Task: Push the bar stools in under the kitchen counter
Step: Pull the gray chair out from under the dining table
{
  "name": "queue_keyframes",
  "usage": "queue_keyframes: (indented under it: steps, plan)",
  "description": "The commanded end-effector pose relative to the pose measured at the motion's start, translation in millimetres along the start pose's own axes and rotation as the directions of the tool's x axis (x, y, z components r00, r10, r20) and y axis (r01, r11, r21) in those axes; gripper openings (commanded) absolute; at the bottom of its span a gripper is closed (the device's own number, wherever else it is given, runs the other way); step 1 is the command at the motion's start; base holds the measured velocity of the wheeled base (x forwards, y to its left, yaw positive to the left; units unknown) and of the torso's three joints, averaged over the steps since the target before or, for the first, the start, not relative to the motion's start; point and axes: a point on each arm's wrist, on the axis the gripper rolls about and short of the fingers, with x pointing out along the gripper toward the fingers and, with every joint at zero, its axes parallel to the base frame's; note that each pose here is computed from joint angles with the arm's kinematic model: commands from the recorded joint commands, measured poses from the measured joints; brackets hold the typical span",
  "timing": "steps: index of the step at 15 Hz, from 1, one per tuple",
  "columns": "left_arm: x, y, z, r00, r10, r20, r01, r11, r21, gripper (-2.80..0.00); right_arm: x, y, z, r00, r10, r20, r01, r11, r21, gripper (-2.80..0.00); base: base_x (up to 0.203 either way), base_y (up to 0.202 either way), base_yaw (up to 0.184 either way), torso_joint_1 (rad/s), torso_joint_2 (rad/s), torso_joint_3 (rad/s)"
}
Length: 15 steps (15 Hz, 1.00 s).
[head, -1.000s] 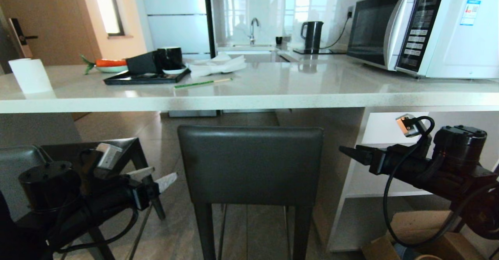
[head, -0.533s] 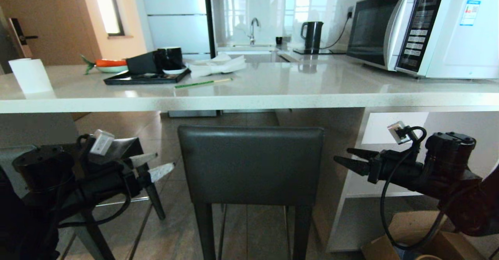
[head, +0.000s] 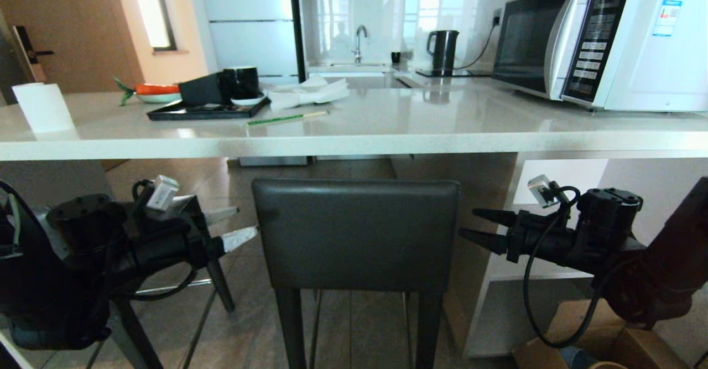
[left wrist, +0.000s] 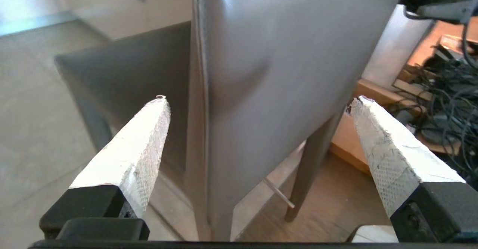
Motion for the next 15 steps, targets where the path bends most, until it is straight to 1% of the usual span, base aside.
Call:
queue_keyframes:
  steps: [1,2,3,4,6,9,10,12,14,15]
  plan:
    - [9,10.3,-4,1.000,-0.015,0.006,0.015,1.000,0.009,0.00,8,2,7,0.999,0.030,0.018,-0.029,0.999,-0.023,0.00,0.000,0.000,0.000,0.000,0.00,0.000]
    - [16,16.3,-5,1.000,-0.024,0.012,0.024,1.000,0.019,0.00,15,3,10,0.999,0.046,0.019,-0.045,0.999,-0.028,0.00,0.000,0.000,0.000,0.000,0.00,0.000]
    - [25,22.1,-7,0.999,-0.037,0.017,0.036,0.999,0.027,0.00,21,4,11,0.998,0.067,0.007,-0.067,0.998,-0.017,0.00,0.000,0.000,0.000,0.000,0.00,0.000]
    - [31,25.7,-12,0.999,-0.047,0.013,0.046,0.999,0.023,0.00,25,4,12,0.996,0.085,0.000,-0.085,0.996,-0.011,0.00,0.000,0.000,0.000,0.000,0.00,0.000]
    - [42,35.0,-31,0.999,-0.053,-0.006,0.053,0.999,-0.001,0.00,33,-2,7,0.995,0.099,-0.010,-0.099,0.995,0.001,0.00,0.000,0.000,0.000,0.000,0.00,0.000]
    - [53,43.1,-50,0.998,-0.067,-0.015,0.067,0.998,-0.013,0.00,45,-14,-3,0.994,0.106,-0.015,-0.106,0.994,0.007,0.00,0.000,0.000,0.000,0.000,0.00,0.000]
    - [57,40.7,-51,0.997,-0.081,-0.017,0.080,0.997,-0.018,0.00,48,-12,-5,0.993,0.119,-0.020,-0.119,0.993,0.009,0.00,0.000,0.000,0.000,0.000,0.00,0.000]
    - [68,30.8,-51,0.992,-0.121,-0.020,0.121,0.992,-0.032,0.00,49,-6,-9,0.985,0.172,-0.033,-0.171,0.985,0.026,0.00,0.000,0.000,0.000,0.000,0.00,0.000]
    - [80,16.6,-48,0.983,-0.180,-0.020,0.179,0.983,-0.033,0.00,49,4,-11,0.978,0.202,-0.044,-0.201,0.979,0.036,0.00,0.000,0.000,0.000,0.000,0.00,0.000]
    - [87,8.6,-45,0.978,-0.207,-0.017,0.207,0.978,-0.036,0.00,47,9,-9,0.971,0.234,-0.046,-0.232,0.972,0.040,0.00,0.000,0.000,0.000,0.000,0.00,0.000]
